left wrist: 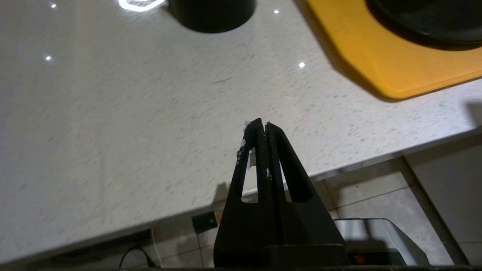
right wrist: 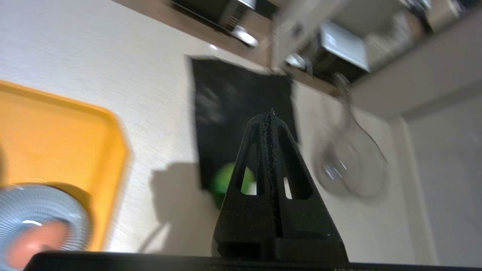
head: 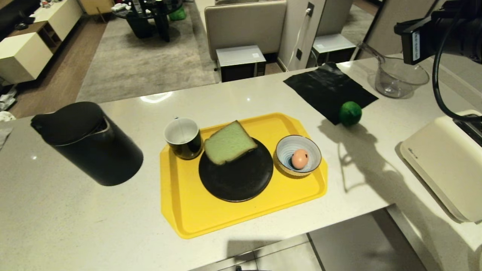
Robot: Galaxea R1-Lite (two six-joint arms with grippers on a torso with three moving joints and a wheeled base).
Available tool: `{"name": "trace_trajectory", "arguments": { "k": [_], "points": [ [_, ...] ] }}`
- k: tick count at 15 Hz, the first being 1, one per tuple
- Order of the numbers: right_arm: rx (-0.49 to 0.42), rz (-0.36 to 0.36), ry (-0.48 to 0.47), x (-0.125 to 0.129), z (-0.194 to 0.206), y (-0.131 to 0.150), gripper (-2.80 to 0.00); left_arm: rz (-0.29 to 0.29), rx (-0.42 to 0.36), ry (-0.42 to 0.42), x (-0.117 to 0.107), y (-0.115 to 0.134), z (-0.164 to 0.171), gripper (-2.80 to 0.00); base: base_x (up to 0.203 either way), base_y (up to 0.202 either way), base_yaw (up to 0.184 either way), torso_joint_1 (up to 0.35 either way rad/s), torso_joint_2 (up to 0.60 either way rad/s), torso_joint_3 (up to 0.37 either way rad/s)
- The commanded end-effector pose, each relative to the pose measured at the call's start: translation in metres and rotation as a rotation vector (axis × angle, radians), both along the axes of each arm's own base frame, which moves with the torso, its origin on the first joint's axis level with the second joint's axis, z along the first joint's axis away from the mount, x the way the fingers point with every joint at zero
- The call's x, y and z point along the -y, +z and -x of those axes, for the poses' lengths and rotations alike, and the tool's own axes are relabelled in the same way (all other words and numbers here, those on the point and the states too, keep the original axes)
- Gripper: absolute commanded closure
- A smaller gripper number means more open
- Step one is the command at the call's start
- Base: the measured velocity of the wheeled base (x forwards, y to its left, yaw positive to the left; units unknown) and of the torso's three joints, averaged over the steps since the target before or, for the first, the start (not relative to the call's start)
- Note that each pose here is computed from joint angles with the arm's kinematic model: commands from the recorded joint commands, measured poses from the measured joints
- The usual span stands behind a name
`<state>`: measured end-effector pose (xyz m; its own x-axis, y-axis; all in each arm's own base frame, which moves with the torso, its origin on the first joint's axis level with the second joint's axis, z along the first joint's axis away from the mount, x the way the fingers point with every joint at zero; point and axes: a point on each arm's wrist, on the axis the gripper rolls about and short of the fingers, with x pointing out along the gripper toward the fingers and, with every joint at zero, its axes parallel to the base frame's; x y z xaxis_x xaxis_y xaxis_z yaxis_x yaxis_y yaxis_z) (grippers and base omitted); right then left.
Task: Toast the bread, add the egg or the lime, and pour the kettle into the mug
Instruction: Put the fruit on a plate
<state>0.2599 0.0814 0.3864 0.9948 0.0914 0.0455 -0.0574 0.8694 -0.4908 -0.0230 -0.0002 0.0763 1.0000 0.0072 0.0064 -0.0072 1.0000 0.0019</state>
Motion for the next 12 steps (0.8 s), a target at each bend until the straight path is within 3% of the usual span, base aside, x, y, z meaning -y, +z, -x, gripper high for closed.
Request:
{"name": "trace_trajectory", "arguments": {
  "k": [1, 5, 12],
  "points": [
    [0.008, -0.001, 0.021, 0.004, 0.001, 0.002, 0.00, 0.000, 0.001, -0.001, 0.000, 0.000, 0.000, 0.00, 0.002, -0.008, 0.118, -0.003, 0.00, 0.002],
    [0.003, 0.001, 0.060, 0.007, -0.003, 0.000, 0.00, 0.000, 0.001, -0.001, 0.000, 0.000, 0.000, 0.00, 0.001, -0.004, 0.107, -0.001, 0.01, 0.004],
    [-0.035, -0.070, -0.004, 0.010, -0.024, -0.009, 0.00, -0.001, 0.001, -0.001, 0.000, 0.000, 0.000, 0.00, 0.000, 0.000, 0.000, 0.000, 0.00, 0.000]
  ]
}}
